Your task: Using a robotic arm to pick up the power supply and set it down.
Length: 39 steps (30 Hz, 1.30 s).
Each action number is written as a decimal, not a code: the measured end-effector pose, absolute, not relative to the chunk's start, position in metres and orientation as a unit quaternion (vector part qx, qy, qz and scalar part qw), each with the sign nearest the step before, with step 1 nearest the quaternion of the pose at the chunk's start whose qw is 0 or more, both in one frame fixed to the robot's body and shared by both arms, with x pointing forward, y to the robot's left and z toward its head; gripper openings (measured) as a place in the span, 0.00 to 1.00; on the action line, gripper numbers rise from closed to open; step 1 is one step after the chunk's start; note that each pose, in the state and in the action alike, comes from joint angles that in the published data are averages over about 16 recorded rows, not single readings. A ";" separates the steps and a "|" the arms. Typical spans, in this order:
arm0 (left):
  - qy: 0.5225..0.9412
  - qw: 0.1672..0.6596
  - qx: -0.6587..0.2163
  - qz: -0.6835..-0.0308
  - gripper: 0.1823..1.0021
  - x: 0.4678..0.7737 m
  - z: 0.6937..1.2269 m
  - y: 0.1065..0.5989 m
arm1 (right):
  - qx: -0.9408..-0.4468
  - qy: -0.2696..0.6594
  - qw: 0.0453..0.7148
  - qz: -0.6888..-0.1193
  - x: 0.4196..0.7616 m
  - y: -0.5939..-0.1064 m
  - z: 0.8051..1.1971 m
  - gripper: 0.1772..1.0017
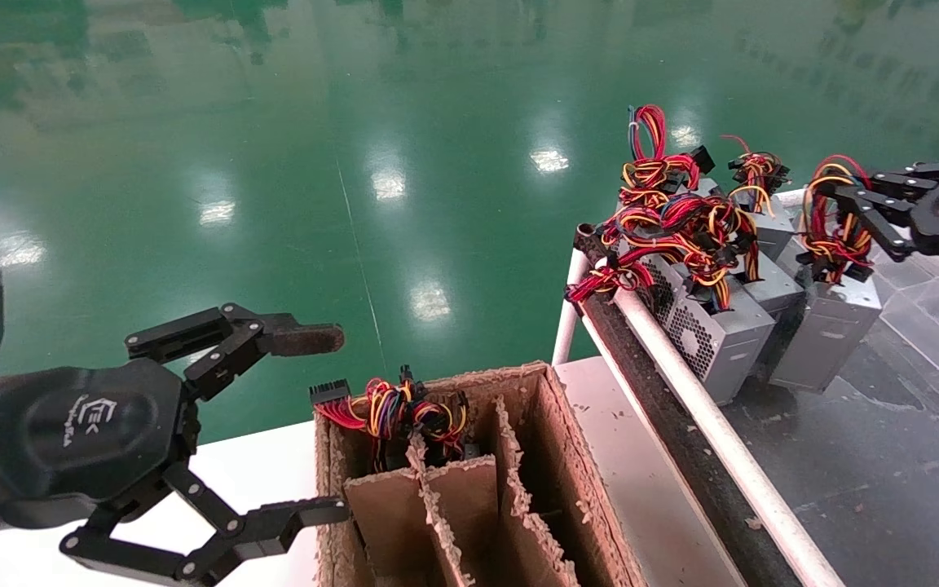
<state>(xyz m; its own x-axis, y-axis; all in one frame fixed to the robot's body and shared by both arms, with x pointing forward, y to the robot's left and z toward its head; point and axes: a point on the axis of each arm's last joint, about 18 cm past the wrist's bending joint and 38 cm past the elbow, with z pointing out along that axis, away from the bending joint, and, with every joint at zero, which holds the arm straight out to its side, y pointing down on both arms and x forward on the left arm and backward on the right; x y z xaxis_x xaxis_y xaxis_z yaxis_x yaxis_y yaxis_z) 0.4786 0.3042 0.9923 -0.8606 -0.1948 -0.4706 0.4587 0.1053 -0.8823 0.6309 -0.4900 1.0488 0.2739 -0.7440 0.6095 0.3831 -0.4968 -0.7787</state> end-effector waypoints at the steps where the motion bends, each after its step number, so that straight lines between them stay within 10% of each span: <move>1: 0.701 0.247 0.094 -0.662 1.00 0.479 0.992 0.304 | -0.637 0.141 0.481 -0.585 0.633 -0.488 1.050 0.07; 24: 0.701 0.247 0.094 -0.662 1.00 0.479 0.992 0.304 | -0.646 0.147 0.485 -0.571 0.662 -0.460 1.044 0.09; 39: 0.701 0.247 0.094 -0.662 1.00 0.479 0.992 0.304 | -0.636 0.158 0.492 -0.573 0.653 -0.475 1.043 0.28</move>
